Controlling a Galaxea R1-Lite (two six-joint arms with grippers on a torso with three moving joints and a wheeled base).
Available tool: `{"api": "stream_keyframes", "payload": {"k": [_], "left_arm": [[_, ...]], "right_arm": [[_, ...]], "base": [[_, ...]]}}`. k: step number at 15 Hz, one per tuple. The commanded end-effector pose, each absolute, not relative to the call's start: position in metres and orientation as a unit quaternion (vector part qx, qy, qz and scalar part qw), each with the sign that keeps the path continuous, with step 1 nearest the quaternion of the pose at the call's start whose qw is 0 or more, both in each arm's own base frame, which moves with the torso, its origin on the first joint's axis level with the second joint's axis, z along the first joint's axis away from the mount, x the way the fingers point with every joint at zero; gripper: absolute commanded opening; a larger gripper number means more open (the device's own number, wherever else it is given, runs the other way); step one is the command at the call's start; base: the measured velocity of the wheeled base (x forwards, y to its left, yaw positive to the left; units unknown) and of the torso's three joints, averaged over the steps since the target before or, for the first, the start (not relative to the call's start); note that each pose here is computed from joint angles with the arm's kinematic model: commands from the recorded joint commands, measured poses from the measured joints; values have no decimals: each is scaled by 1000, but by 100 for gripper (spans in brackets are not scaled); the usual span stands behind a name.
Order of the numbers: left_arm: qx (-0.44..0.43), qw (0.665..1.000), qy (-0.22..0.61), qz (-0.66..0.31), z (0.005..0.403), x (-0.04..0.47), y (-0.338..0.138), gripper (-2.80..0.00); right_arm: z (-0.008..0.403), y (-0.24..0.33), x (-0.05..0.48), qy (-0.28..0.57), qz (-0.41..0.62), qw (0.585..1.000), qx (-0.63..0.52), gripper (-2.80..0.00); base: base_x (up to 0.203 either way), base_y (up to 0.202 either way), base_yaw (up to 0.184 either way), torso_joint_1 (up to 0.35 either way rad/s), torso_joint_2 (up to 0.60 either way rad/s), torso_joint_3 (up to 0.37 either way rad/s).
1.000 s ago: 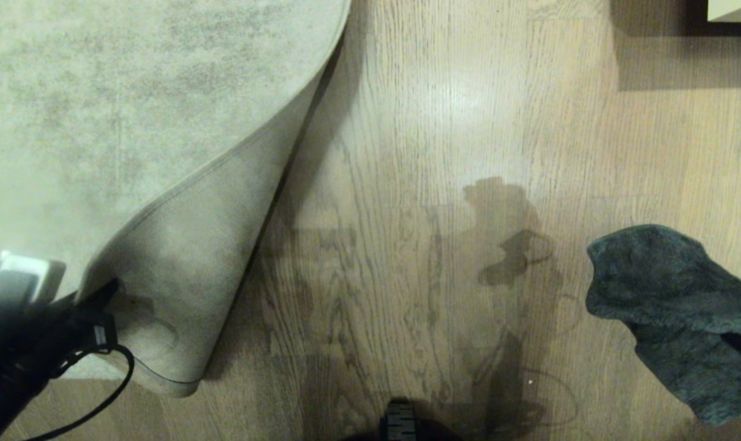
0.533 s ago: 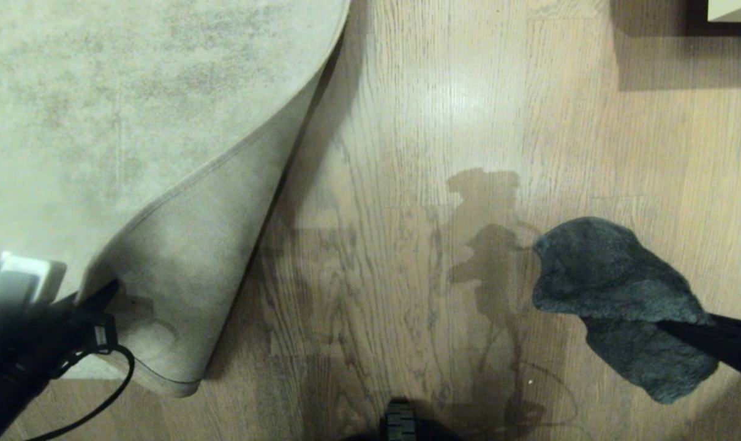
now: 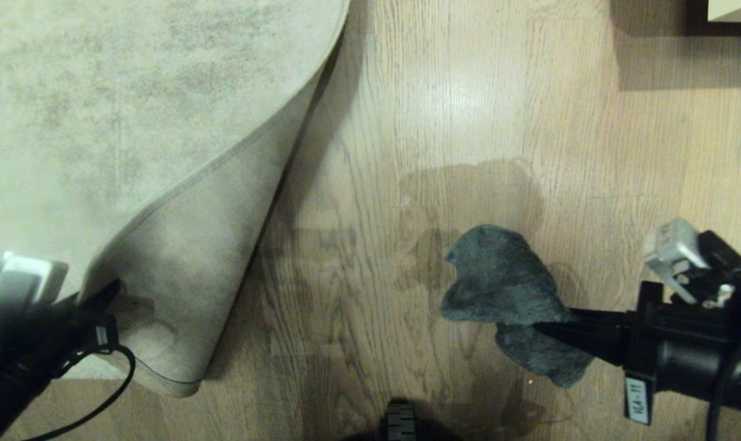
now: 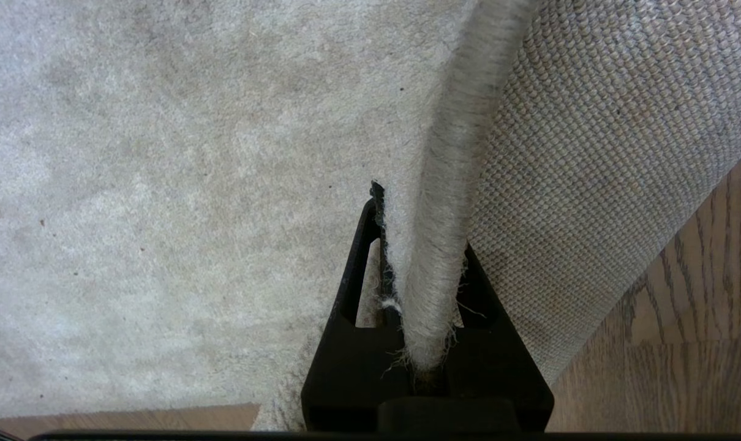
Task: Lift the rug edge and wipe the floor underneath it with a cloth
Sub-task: Wipe the floor under the carpet with a rag
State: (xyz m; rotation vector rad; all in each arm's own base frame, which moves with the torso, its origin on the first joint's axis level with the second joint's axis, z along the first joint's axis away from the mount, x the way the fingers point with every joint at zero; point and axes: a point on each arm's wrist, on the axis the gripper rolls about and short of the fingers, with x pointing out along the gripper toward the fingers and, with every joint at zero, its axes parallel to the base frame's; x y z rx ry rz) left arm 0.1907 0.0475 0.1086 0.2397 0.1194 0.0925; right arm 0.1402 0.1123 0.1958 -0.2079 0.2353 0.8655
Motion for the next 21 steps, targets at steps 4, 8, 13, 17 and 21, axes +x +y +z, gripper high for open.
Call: {"api": "stream_keyframes", "payload": {"k": [4, 8, 13, 17, 21], "left_arm": [[125, 990, 39, 49, 113, 191, 48, -280], [124, 990, 43, 48, 111, 190, 47, -280], [123, 990, 52, 47, 108, 186, 46, -280], [123, 990, 53, 45, 107, 186, 46, -280], [123, 990, 61, 42, 104, 188, 45, -280]], "right_arm": [[156, 202, 154, 122, 468, 865, -135, -280], [129, 262, 159, 88, 471, 867, -135, -280], [108, 328, 170, 55, 486, 864, -117, -280], [81, 354, 176, 57, 491, 863, -104, -280], [63, 375, 186, 45, 491, 866, -85, -280]], "base": [[0, 0, 0, 0, 0, 0], [0, 0, 0, 0, 0, 0], [0, 0, 0, 0, 0, 0], [0, 0, 0, 0, 0, 0], [0, 0, 0, 0, 0, 0]]}}
